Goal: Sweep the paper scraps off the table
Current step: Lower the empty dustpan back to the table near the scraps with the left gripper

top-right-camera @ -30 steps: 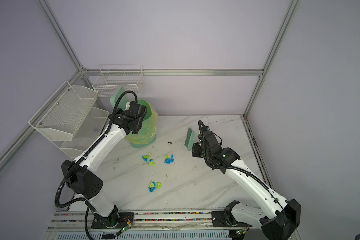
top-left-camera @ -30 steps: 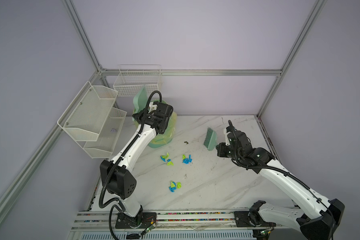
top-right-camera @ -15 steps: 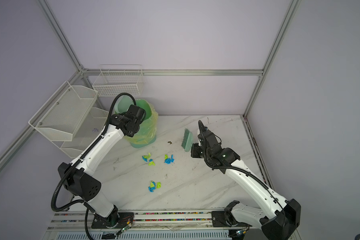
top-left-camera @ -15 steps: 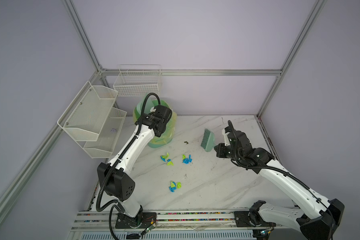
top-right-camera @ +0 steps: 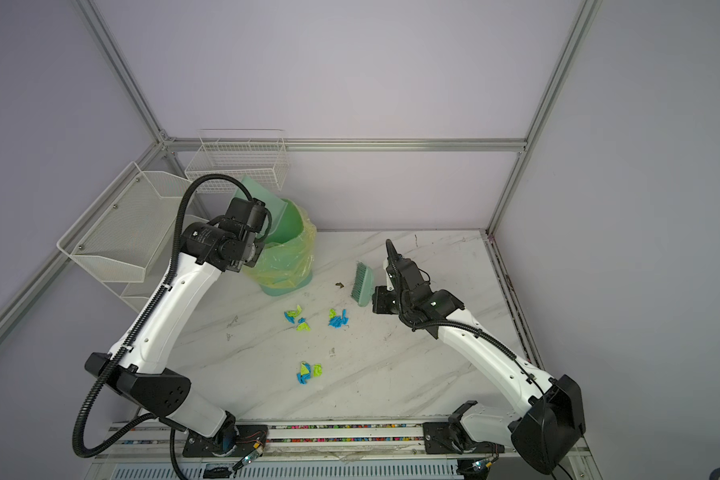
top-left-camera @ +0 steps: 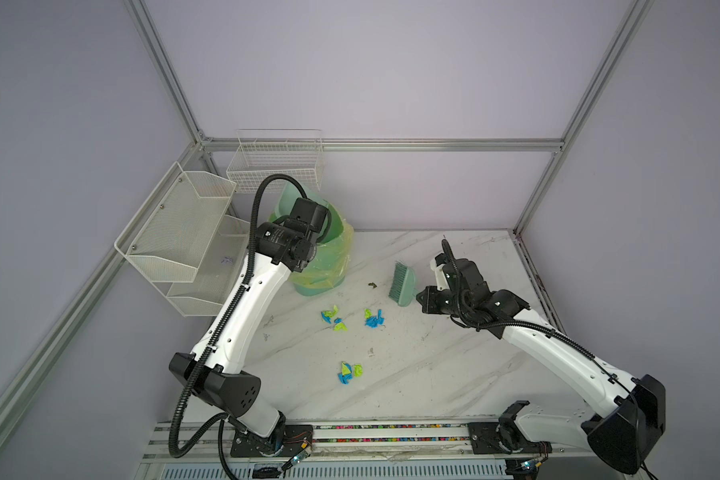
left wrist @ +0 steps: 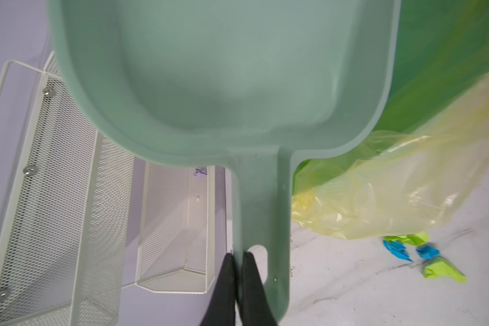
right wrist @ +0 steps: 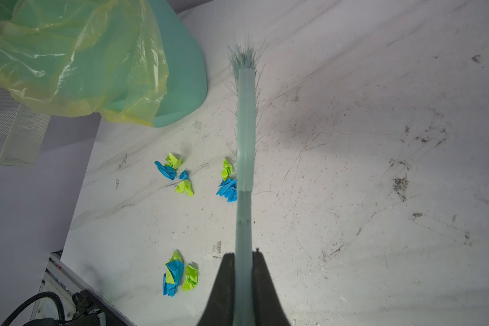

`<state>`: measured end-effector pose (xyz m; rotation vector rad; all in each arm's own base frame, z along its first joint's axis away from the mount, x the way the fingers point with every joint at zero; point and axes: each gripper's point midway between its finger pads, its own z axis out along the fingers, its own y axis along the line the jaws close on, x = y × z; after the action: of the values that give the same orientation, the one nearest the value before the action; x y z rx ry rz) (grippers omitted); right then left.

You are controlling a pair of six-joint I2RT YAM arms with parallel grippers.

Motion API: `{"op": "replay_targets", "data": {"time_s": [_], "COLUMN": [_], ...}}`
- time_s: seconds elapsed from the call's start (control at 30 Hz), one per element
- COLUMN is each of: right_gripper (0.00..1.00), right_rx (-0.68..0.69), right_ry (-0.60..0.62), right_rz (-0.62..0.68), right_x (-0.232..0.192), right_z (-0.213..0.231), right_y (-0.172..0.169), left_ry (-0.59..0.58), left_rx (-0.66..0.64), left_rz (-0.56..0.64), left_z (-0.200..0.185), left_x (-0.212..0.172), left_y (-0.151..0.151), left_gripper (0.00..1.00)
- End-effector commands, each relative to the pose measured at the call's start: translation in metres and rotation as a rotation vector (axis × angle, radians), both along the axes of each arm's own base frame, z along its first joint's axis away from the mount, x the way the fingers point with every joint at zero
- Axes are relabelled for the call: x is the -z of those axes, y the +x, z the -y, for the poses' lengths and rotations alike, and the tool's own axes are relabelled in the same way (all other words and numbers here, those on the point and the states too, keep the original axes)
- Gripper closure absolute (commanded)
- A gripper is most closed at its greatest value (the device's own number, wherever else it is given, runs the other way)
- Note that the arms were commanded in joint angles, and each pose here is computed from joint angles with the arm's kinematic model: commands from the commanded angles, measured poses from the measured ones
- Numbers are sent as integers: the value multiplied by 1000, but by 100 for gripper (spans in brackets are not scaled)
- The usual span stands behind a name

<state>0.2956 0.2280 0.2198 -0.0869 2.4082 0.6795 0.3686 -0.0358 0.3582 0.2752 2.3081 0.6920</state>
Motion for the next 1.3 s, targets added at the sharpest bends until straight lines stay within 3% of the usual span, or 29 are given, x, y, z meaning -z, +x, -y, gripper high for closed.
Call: {"op": "replay_targets", "data": {"time_s": [0.0,0.3,0.4,0.57,0.83,0.97,1.27], "right_gripper": [100,100,100,100,100,100,100], "right_rx": [-2,20,31,39,47,46,41], "right_ry": [27,-37,-68,-98,-132,-160,-238], "right_rz": [46,21,18,14,-1,-7,-22], "right_x": [-16,-5,-2,0,9,13,21], "right_z": [-5,1,6,11,17,20,30], "right_y": [9,12,12,12,9,9,7], "left_ry": [-186,-340,-386,-461,-561,-677,-609], "left_rx": [51,162,247,266,282,288,175], "left_rz": [40,-34,-128,-301,-364,-430,-536], "left_z": [18,49,73,100,111,132,114], "left_x": [-18,-5,15,65,99,122,177], "left_y": [-13,-47,-63,-83,-107,-117,-143], "left_gripper": [100,100,100,100,100,100,100]}}
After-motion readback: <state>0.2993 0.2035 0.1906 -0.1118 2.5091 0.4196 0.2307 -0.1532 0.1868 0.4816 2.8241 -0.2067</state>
